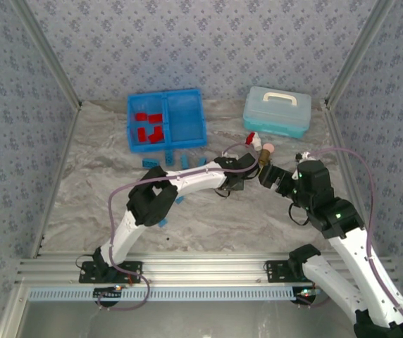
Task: Sort the legos into containers by color
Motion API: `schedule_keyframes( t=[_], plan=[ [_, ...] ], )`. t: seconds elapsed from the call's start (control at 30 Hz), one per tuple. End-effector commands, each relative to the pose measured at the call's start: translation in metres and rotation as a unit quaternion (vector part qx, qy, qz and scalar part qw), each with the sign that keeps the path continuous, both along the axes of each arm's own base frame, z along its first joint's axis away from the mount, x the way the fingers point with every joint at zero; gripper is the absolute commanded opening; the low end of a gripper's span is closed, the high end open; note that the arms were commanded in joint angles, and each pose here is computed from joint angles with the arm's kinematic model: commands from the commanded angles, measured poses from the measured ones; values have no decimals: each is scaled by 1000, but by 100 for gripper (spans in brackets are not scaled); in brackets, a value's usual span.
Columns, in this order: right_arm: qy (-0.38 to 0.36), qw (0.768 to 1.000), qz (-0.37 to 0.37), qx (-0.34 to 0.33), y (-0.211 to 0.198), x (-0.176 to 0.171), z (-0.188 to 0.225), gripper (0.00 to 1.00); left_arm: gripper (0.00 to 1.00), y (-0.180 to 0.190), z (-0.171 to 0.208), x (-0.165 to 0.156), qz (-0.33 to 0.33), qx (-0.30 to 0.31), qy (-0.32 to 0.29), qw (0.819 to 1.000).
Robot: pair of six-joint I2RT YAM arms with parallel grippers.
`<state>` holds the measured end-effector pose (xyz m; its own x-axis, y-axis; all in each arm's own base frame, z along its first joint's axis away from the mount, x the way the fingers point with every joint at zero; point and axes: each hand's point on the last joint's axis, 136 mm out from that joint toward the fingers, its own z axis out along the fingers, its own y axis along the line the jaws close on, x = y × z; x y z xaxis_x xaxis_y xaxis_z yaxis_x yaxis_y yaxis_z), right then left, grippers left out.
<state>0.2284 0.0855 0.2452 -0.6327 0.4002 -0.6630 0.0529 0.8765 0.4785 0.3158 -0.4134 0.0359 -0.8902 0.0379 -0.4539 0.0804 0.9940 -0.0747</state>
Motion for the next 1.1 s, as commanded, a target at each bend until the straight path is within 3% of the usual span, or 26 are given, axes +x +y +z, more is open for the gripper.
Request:
schedule_keyframes(
  t=[0.0,0.13,0.3,0.4,0.53,0.77,0.93,1.07],
  plan=[
    [8,1000,-5,0,-3,-4,-6,100,25,6,-3,-3,1,20,8,1000],
    [6,1000,-4,2,-2,-3,-5,100,23,7,34,-1,-3,3,-19,1000],
    [4,1000,-4,2,-2,-3,-2,100,22,34,115,11,3,-9,-101,995],
    [3,1000,-4,2,-3,-3,-2,100,23,80,168,29,28,12,-160,987],
    [3,1000,-2,3,-2,-3,-2,100,23,155,207,59,83,28,-205,975],
    [3,1000,0,6,-1,-3,0,100,22,271,211,111,161,21,-182,970],
    [4,1000,3,17,2,-2,-1,100,23,312,178,154,206,-5,-118,971],
    [8,1000,5,10,0,-6,1,100,23,324,160,189,212,14,-101,972]
  ],
)
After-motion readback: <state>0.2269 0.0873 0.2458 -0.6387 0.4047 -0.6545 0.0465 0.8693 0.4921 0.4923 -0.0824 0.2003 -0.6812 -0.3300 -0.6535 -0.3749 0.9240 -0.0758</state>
